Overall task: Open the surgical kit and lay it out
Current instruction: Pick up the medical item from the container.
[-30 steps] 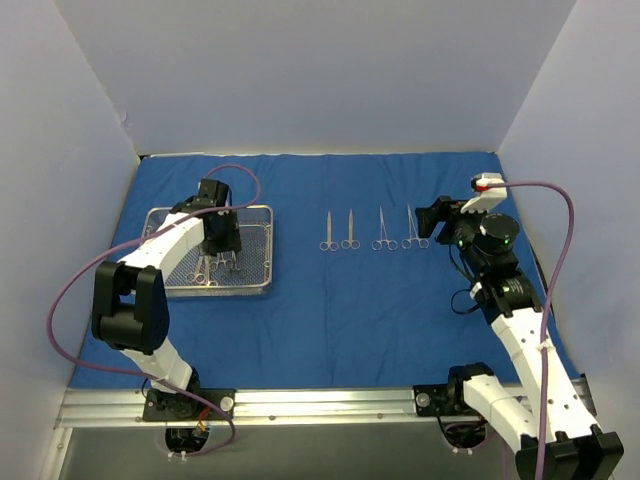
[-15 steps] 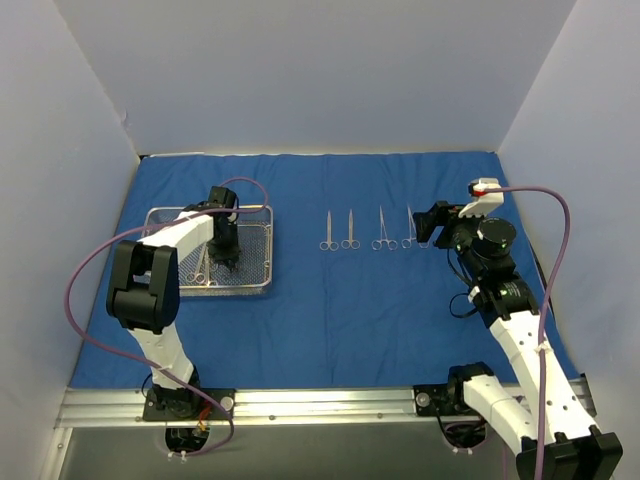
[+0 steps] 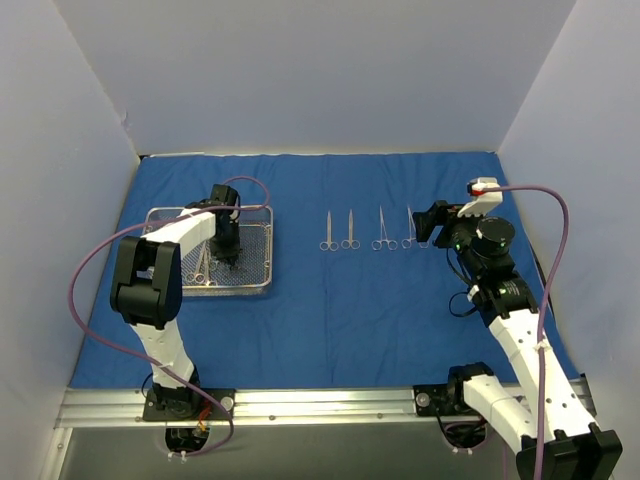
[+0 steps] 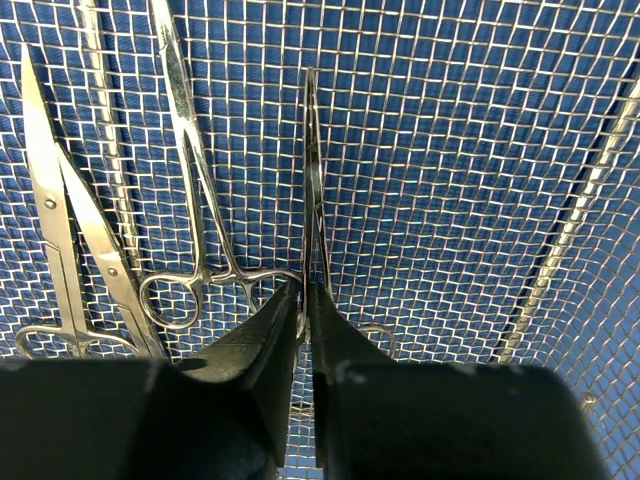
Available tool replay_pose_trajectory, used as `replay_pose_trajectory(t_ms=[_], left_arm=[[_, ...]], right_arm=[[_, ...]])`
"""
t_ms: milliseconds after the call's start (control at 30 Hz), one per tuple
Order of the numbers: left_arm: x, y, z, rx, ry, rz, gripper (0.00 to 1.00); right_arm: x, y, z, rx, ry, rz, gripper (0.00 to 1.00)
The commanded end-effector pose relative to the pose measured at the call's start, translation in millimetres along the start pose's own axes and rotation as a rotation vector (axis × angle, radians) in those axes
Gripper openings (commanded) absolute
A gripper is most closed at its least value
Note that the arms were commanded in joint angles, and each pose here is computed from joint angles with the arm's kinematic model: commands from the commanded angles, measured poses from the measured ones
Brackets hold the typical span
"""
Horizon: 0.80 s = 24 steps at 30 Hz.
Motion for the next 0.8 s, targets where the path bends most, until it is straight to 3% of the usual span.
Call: replay_pose_trajectory(t_ms=[0, 133, 567, 767], left_arm=[[0.1, 8.9, 4.9, -0.021, -0.008, -0.006, 0.15], [0.7, 10.7, -1.4, -0.027, -0.005, -0.013, 0.03], [8.8, 32.5, -68.8, -0.199, 0.001, -0.038, 0.02], [7.6, 38.4, -85.4, -0.213, -0.014, -0.053, 0.02]], right_arm=[[1.9, 3.9, 3.4, -0.04, 0.015, -0.012, 0.7], [2.0, 4.3, 3.2, -0.039, 0.012, -0.011, 0.7], [2.5, 4.8, 4.2, -0.032, 0.014, -0.013, 0.7], [3.2, 5.9, 3.8, -0.028, 0.014, -0.014, 0.7]])
Point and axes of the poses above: each gripper's point midway between its finger pads, its own z axis out along the fingers, its own x axis along the line the jaws close on, y = z × x, the point moved 9 cm from there along -z, back along the fingers, and after that the axes turned 12 degrees about z, right-handed, at the moved point
